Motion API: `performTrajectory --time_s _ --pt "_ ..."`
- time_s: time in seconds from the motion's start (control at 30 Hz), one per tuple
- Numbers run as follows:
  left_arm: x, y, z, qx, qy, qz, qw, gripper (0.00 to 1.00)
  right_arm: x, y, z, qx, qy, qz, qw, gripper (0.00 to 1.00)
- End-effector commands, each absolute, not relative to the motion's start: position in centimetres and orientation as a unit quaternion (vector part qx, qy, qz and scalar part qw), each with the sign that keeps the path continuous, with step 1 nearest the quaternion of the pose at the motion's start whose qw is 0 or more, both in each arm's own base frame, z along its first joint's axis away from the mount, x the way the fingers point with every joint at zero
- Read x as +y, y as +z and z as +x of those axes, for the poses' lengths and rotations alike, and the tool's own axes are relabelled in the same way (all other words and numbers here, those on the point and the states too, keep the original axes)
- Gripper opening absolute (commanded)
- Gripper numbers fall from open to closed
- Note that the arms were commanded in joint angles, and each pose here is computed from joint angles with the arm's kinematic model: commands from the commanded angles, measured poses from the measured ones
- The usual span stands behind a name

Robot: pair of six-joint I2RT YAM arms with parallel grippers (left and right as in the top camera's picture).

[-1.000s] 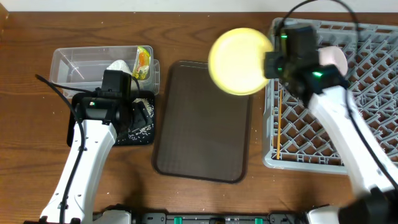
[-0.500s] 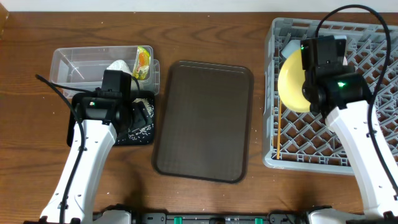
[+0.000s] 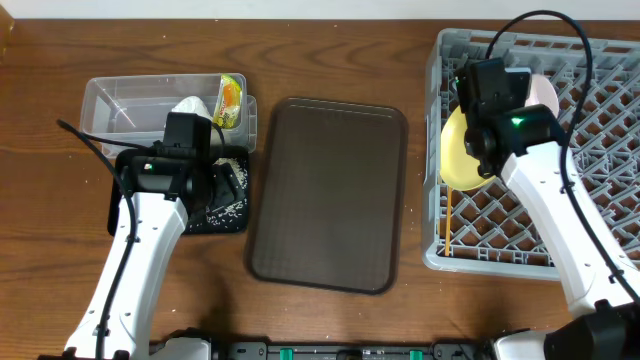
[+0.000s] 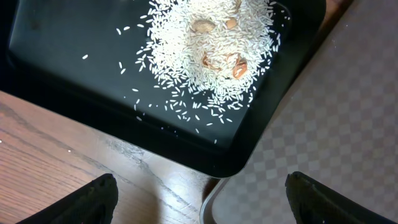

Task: Sort waste into correct bins and load items into the dishwasher rack
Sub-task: 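Lower the yellow plate upright into the rack slots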

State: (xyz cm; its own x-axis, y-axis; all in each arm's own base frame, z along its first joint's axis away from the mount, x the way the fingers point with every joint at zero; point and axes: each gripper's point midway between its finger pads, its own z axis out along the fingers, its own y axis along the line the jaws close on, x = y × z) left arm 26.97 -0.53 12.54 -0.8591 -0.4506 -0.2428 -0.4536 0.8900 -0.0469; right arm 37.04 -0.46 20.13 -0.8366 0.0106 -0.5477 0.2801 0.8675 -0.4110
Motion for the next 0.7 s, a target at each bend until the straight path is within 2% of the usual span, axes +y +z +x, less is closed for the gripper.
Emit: performTrajectory --time_s 0.0,0.2,0.3,0.37,0.4,0.67 --pt "-0.3 12.8 27.1 0.962 0.007 -0.242 0.129 0.89 4.3 18.8 37.6 0.946 -0.153 0.065 0.277 0.01" --pt "-0.3 12.8 27.1 0.962 0.007 -0.242 0.129 0.89 7.8 18.8 38.3 0.951 -0.091 0.041 0.294 0.05" --pt "-0.3 12.8 27.1 0.962 0.007 -0.242 0.129 0.89 9.2 18.7 38.3 0.953 -0.068 0.029 0.294 0.24" --pt "-0.3 12.8 27.1 0.962 0.007 -0.242 0.129 0.89 9.6 18.7 38.3 0.953 -0.063 0.025 0.295 0.41" --pt "-0.3 12.8 27.1 0.962 0.007 -0.242 0.129 0.89 9.6 18.7 38.3 0.953 -0.063 0.025 0.295 0.44" --pt "-0.3 12.8 27.1 0.962 0.007 -0.242 0.129 0.89 9.0 20.4 38.3 0.946 -0.038 0.058 0.315 0.44"
